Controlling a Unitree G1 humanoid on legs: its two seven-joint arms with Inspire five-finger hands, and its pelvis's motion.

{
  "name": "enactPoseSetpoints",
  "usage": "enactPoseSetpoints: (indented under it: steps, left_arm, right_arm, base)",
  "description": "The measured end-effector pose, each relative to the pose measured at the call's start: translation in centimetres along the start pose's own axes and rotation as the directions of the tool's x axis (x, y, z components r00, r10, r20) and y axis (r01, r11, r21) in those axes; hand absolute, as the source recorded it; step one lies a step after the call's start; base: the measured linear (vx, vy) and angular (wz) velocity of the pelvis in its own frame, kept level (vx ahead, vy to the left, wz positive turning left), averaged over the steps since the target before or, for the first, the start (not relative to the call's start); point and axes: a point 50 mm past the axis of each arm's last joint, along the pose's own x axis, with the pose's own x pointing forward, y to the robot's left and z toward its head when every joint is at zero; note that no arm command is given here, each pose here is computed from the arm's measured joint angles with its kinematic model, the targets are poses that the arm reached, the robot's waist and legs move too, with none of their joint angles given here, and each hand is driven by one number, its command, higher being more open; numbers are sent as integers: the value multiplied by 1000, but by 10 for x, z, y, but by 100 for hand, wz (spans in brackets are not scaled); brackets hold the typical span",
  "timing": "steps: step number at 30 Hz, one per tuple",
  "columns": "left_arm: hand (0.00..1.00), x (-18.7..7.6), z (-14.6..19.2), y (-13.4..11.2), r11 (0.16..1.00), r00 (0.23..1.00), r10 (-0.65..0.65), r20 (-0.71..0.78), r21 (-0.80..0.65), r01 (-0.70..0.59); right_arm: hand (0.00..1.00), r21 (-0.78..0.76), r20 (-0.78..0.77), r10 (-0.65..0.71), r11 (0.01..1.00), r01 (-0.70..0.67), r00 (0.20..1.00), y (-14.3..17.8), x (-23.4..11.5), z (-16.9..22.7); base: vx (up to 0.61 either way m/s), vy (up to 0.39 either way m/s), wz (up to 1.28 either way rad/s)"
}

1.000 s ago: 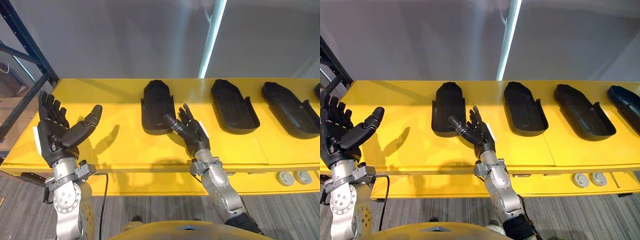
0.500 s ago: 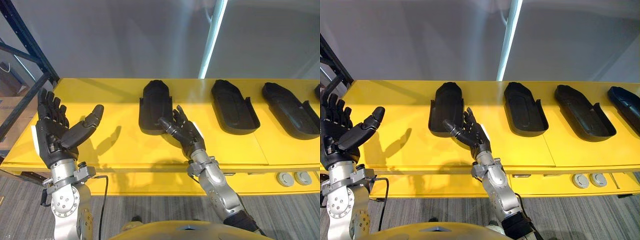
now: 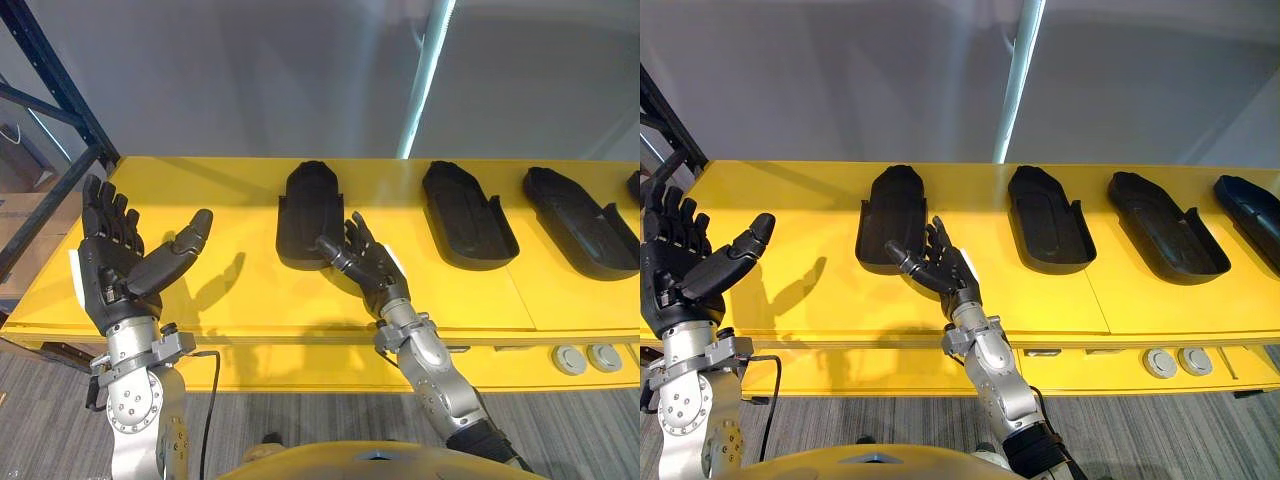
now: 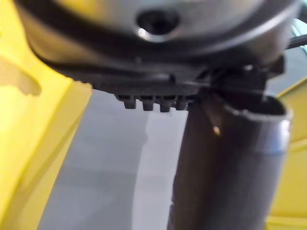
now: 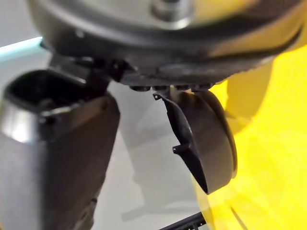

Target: Walk over and take three plastic housings, then place them on the shelf

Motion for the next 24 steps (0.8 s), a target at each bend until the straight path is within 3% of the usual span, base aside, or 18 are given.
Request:
enactPoseSetpoints:
  steps: [9,14,16,20,24]
  left_arm:
    - [100,-1,-1,-4,1000,1000,-18,-6,-10,18]
    - [100,-1,-1,-6,1000,1000,-27,-7,-14,27]
    - [100,0,-1,-7,999,1000,-31,-4,-16,31]
    - [100,5,5,-20,993,993,-104,57,-42,106]
    - [100,15,18,-40,969,965,-215,150,-93,230]
  right_arm:
    - [100,-44,34,-64,997,65,997,-2,0,2]
    - [100,-61,191,-148,985,162,970,-8,0,34]
    - [100,-91,313,-164,975,202,935,-8,-3,60]
    - [100,-68,609,-199,951,301,768,-15,-25,122]
    - [100,-59,720,-265,898,436,642,-36,-44,148]
  base:
    - [0,0,0]
    - [0,0,-6]
    - [-1,6,-24]
    - [8,6,-34]
    - [-3,4,-47]
